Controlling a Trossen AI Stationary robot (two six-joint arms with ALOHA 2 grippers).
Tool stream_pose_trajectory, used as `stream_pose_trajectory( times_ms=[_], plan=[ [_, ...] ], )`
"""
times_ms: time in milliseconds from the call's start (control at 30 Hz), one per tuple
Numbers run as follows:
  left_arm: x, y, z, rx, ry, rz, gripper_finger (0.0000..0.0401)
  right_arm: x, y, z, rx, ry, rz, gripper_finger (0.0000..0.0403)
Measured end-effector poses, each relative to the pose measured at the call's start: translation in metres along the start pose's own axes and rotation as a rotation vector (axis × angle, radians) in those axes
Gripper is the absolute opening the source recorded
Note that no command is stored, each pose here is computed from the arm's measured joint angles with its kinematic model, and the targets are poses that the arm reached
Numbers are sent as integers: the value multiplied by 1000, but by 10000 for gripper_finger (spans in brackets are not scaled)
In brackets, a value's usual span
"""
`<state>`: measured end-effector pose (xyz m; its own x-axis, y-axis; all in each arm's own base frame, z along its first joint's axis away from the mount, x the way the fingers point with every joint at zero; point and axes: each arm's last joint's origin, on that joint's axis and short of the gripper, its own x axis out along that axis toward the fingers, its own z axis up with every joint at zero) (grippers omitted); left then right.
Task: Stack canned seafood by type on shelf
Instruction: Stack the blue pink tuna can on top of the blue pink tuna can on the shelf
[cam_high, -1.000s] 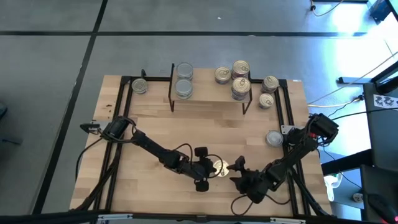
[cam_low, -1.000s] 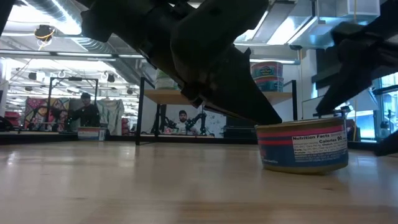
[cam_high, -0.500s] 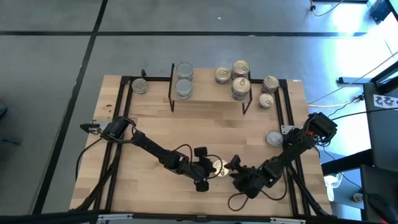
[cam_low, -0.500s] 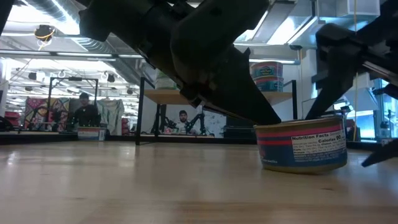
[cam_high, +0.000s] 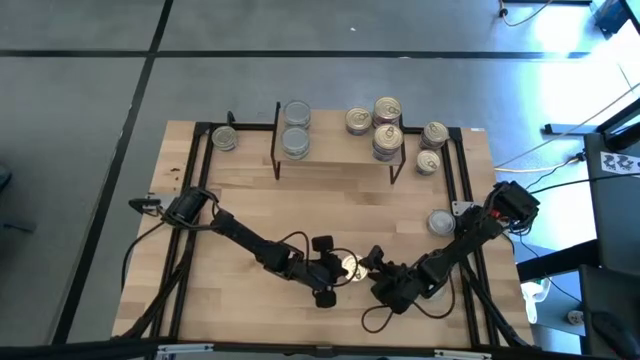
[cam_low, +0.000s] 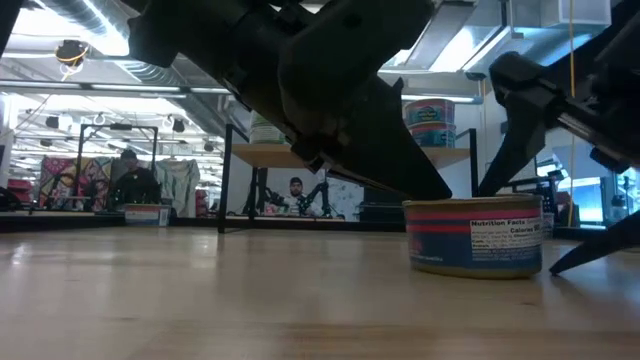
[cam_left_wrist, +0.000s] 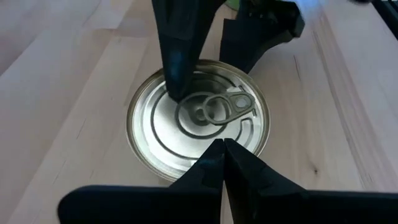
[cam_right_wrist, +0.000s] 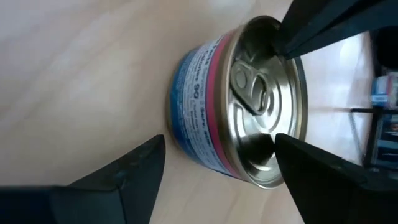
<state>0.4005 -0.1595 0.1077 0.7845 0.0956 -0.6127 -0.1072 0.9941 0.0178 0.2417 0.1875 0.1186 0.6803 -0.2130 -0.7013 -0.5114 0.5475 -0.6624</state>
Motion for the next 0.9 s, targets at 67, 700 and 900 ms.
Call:
stream_pose_trajectory(
  times_ms=[67, 700, 900],
  plan=[
    [0, 0, 0, 1, 1, 0, 8, 2, 2, 0, -22, 0, -2, 298],
    [-25, 4, 17, 37, 15, -6, 8, -12, 7, 7, -43, -18, -135, 298],
    [-22, 6, 11, 18, 54, 45, 8, -12, 6, 7, -34, -22, -128, 298]
  ],
)
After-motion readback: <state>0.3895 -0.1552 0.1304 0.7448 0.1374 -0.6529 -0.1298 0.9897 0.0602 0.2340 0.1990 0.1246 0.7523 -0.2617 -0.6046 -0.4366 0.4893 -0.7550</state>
